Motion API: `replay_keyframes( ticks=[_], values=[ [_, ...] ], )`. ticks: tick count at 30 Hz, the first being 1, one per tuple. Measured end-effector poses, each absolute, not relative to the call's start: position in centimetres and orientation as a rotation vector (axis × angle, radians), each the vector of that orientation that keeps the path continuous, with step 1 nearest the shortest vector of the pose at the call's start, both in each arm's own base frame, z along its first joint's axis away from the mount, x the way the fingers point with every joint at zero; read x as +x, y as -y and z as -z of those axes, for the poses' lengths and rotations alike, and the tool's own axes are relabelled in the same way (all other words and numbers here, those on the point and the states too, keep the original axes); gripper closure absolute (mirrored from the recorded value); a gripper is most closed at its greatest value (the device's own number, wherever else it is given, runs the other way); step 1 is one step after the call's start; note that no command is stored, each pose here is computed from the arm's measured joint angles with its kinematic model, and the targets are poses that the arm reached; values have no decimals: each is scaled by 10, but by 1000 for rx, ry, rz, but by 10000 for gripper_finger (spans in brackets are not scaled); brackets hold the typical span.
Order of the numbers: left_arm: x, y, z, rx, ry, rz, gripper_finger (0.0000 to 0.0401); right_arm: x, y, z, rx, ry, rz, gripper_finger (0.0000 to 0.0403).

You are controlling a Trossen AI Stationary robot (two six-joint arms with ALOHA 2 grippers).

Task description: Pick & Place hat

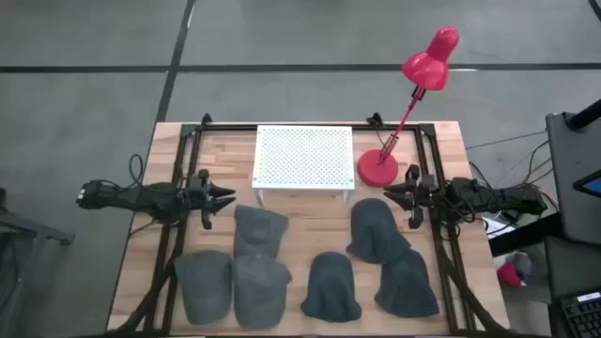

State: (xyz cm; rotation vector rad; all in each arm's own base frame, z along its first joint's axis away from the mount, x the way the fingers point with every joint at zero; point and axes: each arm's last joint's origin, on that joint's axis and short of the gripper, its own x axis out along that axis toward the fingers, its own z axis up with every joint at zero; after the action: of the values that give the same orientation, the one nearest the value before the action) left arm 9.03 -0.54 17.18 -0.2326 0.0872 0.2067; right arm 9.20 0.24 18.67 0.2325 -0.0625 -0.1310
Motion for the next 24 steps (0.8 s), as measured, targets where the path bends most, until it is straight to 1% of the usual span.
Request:
replay_keyframes(
  ticks=[11, 24],
  values=[
    [90, 5, -172, -233, -87, -207, 286, 92, -2, -187, 233, 63, 131, 316],
    [90, 5, -172, -232, -88, -207, 286, 92, -2, -187, 233, 63, 131, 335]
  ],
)
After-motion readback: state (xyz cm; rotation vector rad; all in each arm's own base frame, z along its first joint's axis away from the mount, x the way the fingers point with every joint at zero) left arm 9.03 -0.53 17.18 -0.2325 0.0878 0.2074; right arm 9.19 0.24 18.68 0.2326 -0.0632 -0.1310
